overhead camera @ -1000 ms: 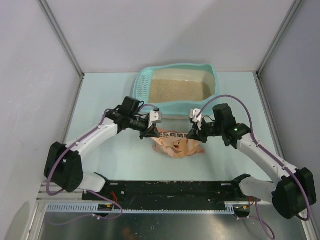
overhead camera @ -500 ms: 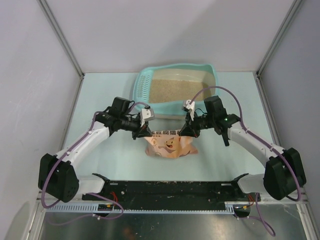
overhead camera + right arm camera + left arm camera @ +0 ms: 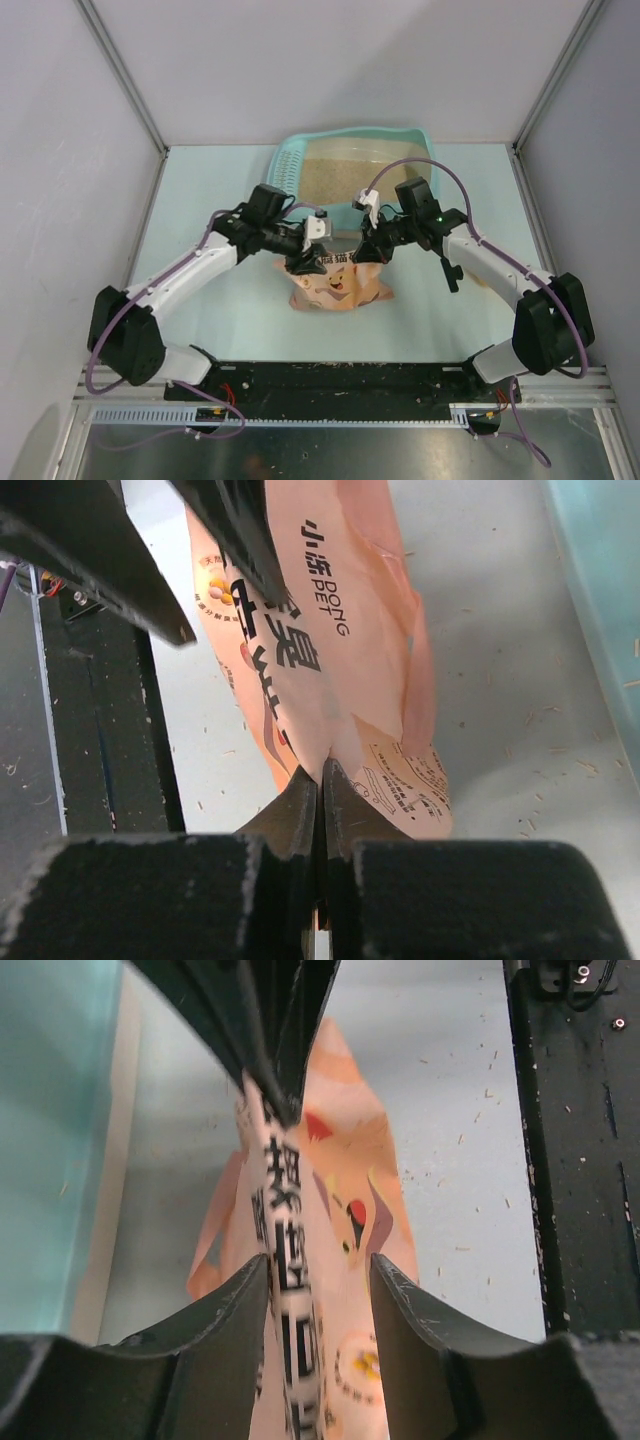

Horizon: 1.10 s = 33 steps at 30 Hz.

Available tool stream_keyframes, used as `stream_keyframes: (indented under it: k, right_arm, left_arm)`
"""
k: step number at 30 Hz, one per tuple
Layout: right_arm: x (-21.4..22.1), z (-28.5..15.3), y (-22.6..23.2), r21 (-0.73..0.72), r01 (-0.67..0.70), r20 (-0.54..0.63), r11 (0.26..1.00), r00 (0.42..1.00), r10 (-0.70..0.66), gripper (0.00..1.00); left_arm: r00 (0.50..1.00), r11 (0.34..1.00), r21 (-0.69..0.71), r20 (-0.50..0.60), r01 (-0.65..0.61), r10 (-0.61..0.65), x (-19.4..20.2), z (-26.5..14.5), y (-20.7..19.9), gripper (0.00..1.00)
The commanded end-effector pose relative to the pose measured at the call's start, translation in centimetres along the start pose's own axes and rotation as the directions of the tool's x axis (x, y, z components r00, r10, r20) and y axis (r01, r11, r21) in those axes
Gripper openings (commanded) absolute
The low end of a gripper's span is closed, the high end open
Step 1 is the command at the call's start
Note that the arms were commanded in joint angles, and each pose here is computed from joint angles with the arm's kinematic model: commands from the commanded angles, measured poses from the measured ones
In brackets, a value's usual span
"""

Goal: Fill the litter box with clean litter

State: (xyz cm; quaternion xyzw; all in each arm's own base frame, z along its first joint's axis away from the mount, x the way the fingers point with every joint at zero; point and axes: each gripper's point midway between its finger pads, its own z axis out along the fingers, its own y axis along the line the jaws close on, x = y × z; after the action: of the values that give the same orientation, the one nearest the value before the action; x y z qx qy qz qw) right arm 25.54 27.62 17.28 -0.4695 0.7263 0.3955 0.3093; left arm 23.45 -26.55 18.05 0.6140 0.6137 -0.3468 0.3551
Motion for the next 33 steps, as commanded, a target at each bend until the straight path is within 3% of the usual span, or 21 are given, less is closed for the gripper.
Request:
stream_keyframes:
  k: [1, 3, 7, 8, 10, 13, 16, 25, 33]
  right_arm:
    - [-5.1, -1.7, 1.4, -0.019, 0.137, 0.136, 0.99, 0.982, -0.133, 0.0]
    - [-5.1, -1.6, 1.8, -0.027, 0.136, 0.144, 0.99, 0.981, -0.131, 0.0]
    - [-4.8, -2.1, 1.7, -0.005, 0.135, 0.142, 0.991, 0.981, -0.133, 0.01]
    - [-4.3, -2.5, 1.8, 0.002, 0.121, 0.123, 0.993, 0.985, -0.12, 0.12]
    - [-3.4, -3.2, 1.9, 0.013, 0.18, 0.088, 0.984, 0.98, -0.18, 0.4]
    - [-2.1, -5.0, 2.1, 0.053, 0.262, 0.017, 0.964, 0.965, -0.263, 0.51]
    - [-3.7, -7.2, 2.2, 0.132, 0.299, 0.028, 0.945, 0.952, -0.305, 0.57]
    - [-3.9, -5.7, 1.8, 0.141, 0.347, -0.001, 0.927, 0.937, -0.35, 0.61]
    - [-3.9, -3.6, 0.2, 0.141, 0.357, 0.01, 0.923, 0.932, -0.362, 0.59]
  left_arm:
    - [0.997, 0.997, 0.0, 0.033, -0.071, 0.071, -2.0, 2.4, 1.4, 0.49]
    - [0.998, 0.999, 0.028, 0.051, -0.046, 0.044, -2.4, 2.9, 1.2, 0.47]
    - [0.999, 1.0, 0.021, 0.036, -0.006, 0.005, -1.9, 3.3, 1.3, 0.02]
    - [0.999, 1.0, 0.018, 0.03, 0.011, -0.011, -1.5, 3.2, 1.2, 0.0]
    - [0.999, 1.0, 0.006, 0.03, 0.023, -0.023, -1.4, 2.6, 1.0, 0.0]
    - [0.999, 0.999, -0.009, 0.025, 0.04, -0.04, -1.0, 2.1, 0.3, 0.0]
    - [0.999, 0.998, -0.023, 0.022, 0.05, -0.05, -0.8, 1.6, -0.2, 0.0]
    - [0.998, 0.998, -0.027, 0.027, 0.052, -0.052, -0.9, 1.4, -0.2, 0.0]
    - [0.998, 0.998, -0.039, 0.029, 0.049, -0.047, -1.1, 1.3, 0.2, 0.0]
